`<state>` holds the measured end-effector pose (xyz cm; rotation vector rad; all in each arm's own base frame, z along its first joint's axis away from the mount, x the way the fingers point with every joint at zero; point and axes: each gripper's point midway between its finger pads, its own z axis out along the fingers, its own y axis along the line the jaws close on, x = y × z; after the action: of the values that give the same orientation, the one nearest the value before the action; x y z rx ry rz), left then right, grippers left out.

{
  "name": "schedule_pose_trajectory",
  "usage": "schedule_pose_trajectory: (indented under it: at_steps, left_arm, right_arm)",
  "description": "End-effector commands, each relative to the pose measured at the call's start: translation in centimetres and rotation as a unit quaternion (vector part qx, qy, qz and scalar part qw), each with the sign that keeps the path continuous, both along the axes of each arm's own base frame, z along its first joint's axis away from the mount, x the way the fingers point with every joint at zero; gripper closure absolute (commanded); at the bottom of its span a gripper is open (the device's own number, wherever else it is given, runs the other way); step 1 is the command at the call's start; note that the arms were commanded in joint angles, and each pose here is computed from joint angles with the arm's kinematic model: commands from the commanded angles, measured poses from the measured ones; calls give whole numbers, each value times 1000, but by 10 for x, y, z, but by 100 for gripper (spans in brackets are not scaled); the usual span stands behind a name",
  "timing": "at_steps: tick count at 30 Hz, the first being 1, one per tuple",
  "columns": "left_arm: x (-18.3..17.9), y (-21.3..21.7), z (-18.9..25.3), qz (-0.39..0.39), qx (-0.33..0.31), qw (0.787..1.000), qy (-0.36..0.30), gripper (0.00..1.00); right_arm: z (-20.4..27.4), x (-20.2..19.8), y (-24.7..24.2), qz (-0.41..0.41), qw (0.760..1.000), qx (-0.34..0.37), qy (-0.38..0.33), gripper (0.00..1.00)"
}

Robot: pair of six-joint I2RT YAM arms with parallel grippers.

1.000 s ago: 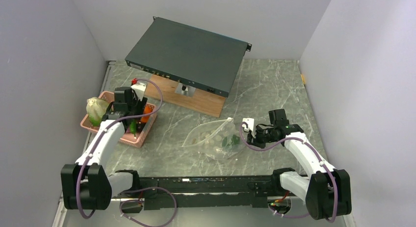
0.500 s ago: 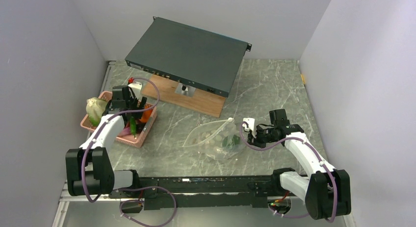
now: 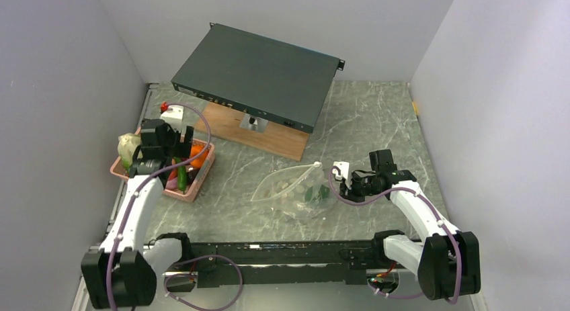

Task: Open the zip-top bag and remove the fake food
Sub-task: Place the fake vegetable in the bin.

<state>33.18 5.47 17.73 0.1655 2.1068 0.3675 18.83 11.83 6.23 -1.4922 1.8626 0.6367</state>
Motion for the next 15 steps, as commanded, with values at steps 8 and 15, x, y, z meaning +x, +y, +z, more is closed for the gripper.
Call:
schedule_pose_trajectory:
  at_steps: [8,15]
  left_arm:
    - [-57,-50,28,15,-204,979,6,0]
    - [-75,-124,64,-141,-336,931,23,0]
  right_arm:
    - [6,-1,4,13,1000,20,-8,94]
    - [7,-2,4,17,1000,22,-9,94]
